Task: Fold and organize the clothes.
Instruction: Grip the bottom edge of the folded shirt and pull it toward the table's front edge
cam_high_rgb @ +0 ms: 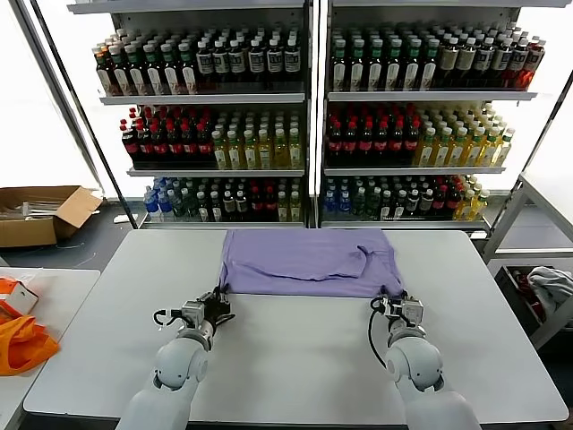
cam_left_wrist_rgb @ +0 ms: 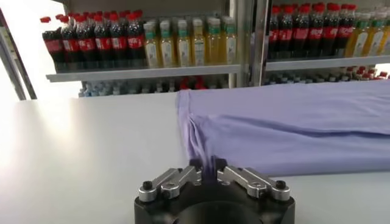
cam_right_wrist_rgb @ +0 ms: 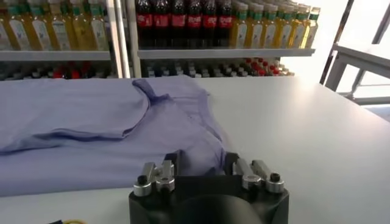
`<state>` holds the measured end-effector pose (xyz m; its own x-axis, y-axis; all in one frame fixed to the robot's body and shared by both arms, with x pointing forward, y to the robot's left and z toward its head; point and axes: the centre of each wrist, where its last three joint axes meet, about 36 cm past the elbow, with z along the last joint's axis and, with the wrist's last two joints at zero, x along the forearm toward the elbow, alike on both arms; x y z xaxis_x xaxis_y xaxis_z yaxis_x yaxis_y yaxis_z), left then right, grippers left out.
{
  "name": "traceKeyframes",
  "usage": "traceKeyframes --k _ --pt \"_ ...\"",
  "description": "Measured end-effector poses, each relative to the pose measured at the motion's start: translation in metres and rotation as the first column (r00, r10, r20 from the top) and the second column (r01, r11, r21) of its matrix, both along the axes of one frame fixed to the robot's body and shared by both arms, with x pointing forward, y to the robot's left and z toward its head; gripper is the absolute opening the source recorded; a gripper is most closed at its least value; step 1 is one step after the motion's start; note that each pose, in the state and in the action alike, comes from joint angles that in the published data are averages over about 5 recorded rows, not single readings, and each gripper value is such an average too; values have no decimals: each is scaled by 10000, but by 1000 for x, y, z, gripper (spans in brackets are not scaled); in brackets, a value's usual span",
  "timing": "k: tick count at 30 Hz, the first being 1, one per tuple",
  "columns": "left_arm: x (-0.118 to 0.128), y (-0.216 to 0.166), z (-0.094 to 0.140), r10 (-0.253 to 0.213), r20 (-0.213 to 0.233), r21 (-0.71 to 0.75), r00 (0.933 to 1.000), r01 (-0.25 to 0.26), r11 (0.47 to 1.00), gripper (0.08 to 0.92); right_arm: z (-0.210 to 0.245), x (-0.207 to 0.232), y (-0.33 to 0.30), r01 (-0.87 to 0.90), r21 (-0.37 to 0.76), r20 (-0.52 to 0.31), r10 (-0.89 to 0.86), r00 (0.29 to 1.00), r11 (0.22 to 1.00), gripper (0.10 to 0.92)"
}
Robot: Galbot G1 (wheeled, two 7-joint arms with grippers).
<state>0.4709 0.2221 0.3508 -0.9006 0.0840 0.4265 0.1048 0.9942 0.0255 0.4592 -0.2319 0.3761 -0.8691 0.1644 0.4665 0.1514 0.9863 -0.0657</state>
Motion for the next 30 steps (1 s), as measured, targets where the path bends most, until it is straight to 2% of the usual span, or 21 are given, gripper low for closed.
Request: traceKeyframes --k 3,8,16,21,30 --pt "-3 -1 0 -45 -3 0 10000 45 10000 87 0 -2 -2 23 -28 39 -23 10000 10000 247" --pt "-7 -2 0 -128 0 -8 9999 128 9999 84 3 -8 -5 62 -148 181 -60 9998 9999 134" --pt "-19 -6 7 -294 142 52 9995 294 9996 84 19 -24 -4 -12 -265 633 29 9980 9996 122" --pt "-34 -13 19 -379 462 37 9982 377 9993 84 35 -43 1 -89 -231 990 112 9950 9997 122" --pt "-88 -27 41 -293 933 -169 9952 310 9994 84 50 -100 11 -15 -337 989 48 9951 9994 122"
